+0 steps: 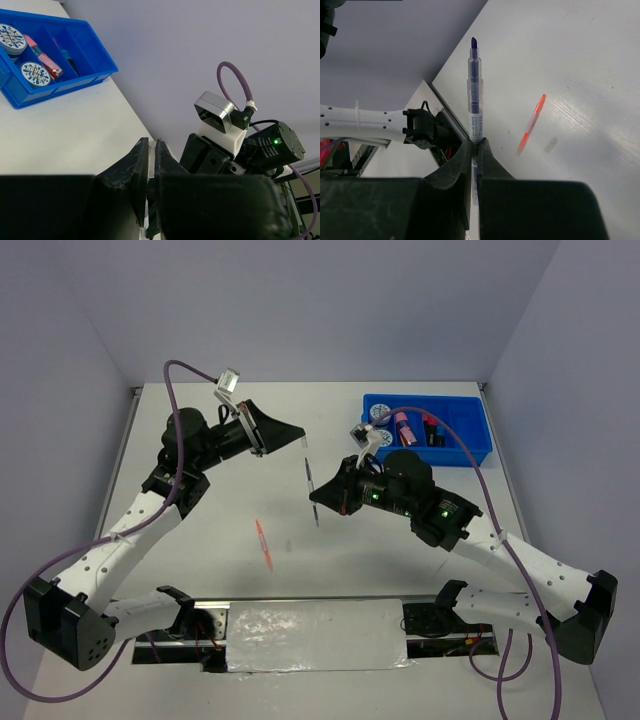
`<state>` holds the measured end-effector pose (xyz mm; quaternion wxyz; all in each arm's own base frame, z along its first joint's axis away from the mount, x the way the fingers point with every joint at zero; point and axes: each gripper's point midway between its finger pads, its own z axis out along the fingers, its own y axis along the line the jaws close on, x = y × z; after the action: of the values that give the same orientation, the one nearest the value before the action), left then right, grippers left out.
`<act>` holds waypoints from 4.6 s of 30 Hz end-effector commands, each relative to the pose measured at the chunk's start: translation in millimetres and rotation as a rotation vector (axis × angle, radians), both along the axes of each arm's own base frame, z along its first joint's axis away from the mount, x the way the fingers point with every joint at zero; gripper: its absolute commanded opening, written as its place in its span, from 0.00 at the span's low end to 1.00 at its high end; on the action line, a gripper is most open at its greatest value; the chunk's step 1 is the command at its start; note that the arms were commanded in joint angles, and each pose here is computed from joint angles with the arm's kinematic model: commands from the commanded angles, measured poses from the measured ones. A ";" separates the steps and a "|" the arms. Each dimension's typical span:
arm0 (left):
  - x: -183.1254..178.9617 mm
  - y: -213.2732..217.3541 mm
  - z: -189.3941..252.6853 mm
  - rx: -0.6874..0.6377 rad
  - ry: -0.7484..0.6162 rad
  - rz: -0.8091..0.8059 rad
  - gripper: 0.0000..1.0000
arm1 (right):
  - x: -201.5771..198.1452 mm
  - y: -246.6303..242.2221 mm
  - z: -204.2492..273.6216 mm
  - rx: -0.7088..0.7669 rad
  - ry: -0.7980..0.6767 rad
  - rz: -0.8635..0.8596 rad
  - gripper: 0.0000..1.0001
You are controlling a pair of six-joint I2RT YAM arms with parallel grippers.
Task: Sort the stationery into containers
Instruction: Close the pen cap on the pen.
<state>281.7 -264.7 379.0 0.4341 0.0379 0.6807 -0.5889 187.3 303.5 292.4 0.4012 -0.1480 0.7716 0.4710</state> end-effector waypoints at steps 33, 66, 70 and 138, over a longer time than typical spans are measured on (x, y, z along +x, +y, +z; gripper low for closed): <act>-16.6 -0.9 3.0 -0.018 -0.056 -0.057 0.00 | 10.4 0.4 60.7 0.047 -0.130 -0.031 0.00; -28.8 -11.7 28.9 0.009 -0.164 -0.144 0.22 | 37.9 12.8 101.2 0.033 -0.268 -0.041 0.00; -34.9 -16.7 29.7 0.002 -0.177 -0.203 0.00 | 36.8 17.5 108.9 0.047 -0.276 -0.020 0.00; -144.1 -87.8 -65.4 0.075 0.017 -0.563 0.00 | 127.8 -0.6 251.4 0.139 -0.587 0.051 0.00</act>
<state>276.1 -286.0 445.0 0.5814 0.0512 0.5591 -0.5889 235.8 315.1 386.1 0.3121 -0.3026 0.7589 0.4848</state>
